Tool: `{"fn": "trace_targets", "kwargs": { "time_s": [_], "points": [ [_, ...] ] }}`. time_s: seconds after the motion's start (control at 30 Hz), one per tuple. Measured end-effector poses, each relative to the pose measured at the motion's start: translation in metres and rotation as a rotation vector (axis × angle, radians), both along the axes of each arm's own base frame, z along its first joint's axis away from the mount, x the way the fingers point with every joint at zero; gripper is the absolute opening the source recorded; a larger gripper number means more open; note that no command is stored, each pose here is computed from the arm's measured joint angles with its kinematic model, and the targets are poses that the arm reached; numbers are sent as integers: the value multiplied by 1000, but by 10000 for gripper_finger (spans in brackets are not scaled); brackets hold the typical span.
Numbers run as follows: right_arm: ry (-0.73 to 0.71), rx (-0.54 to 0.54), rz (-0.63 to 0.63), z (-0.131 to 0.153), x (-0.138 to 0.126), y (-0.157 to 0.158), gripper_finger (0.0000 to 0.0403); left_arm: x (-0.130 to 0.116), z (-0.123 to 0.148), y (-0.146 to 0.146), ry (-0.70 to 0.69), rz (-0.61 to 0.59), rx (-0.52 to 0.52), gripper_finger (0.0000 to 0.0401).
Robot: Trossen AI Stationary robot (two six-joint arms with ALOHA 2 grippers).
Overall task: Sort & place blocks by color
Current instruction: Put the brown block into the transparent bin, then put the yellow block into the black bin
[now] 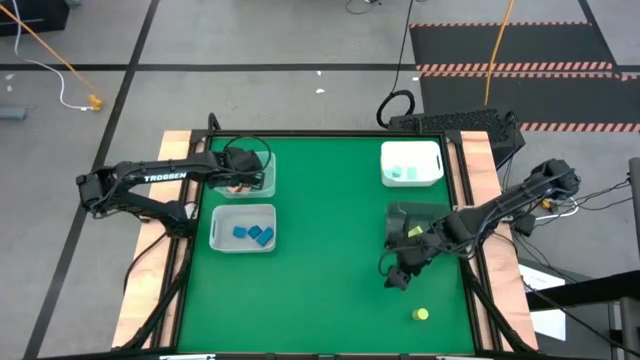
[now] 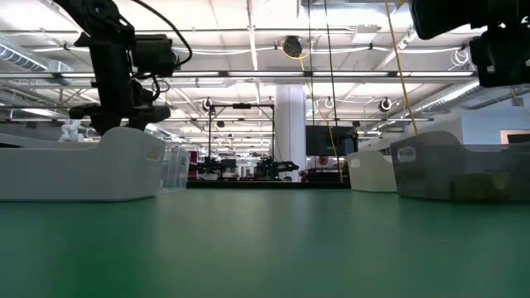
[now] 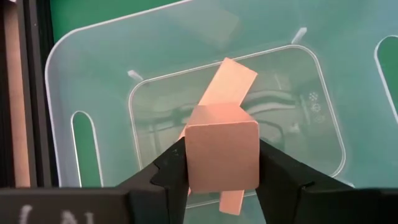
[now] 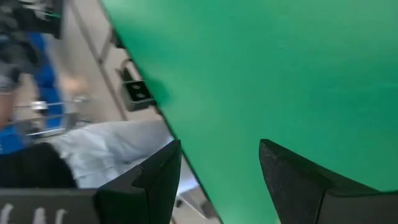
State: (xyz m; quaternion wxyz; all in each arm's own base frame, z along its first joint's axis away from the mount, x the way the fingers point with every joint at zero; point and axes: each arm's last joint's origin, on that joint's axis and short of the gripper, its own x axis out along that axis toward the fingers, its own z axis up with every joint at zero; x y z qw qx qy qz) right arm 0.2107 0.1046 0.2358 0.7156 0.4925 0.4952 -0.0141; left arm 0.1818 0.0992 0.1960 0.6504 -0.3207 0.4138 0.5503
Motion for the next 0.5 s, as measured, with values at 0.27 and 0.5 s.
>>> {"fn": "trace_targets", "kwargs": {
  "time_s": [0.27,0.5],
  "points": [
    [-130,65,3,-5,5,4,205,0,0,0,-2,-1,1,225],
    [-236,101,13,24,2,3,205,12,14,4,-97,-46,30,251]
  ]
}}
